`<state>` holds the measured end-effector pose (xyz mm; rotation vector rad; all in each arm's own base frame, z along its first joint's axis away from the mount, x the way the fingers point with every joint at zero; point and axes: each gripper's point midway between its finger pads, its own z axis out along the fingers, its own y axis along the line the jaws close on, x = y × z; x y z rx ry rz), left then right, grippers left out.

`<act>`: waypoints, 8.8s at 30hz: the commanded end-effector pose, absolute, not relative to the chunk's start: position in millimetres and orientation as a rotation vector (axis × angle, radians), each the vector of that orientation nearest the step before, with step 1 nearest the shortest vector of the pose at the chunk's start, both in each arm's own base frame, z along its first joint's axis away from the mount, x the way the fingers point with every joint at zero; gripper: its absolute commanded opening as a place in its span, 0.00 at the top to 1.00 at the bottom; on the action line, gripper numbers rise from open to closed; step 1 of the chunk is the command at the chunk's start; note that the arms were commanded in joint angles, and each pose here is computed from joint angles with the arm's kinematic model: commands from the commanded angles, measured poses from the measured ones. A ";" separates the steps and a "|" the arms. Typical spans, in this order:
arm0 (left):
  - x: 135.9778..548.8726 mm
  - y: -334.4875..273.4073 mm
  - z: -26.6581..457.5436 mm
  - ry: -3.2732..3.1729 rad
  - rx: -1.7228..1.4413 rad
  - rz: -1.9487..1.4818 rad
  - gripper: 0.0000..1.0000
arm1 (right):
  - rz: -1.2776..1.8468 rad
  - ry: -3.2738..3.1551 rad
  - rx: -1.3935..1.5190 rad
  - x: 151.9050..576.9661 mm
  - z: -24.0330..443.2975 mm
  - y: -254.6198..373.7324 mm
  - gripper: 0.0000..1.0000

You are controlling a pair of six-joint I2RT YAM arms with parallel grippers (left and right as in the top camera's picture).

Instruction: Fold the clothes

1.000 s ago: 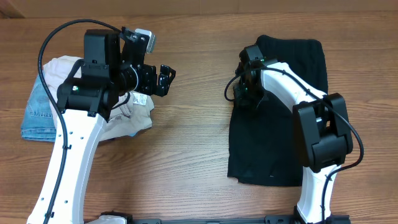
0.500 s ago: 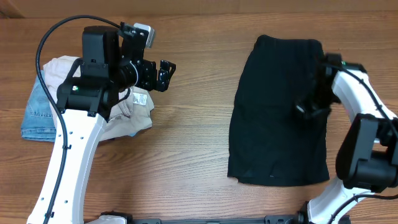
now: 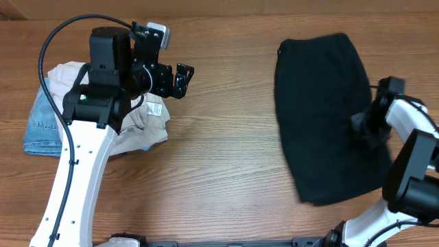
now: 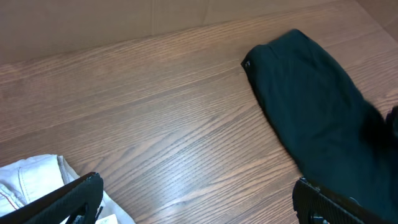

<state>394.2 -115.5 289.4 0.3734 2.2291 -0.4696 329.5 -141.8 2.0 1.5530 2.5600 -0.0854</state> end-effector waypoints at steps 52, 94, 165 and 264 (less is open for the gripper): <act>388.3 -116.8 317.8 2.183 0.441 -0.418 0.06 | 0.354 2.733 -0.116 416.9 131.3 222.2 0.94; 374.1 -170.8 33.0 2.975 0.767 -0.286 0.51 | -0.016 2.403 1.052 416.3 44.8 -162.1 0.93; 523.8 -234.9 117.4 2.526 0.632 -0.564 0.96 | 0.513 2.525 0.947 422.3 124.5 -96.8 0.76; 455.5 -285.8 96.6 2.674 0.879 -0.330 0.90 | -0.121 2.666 1.498 268.0 134.3 -174.0 0.49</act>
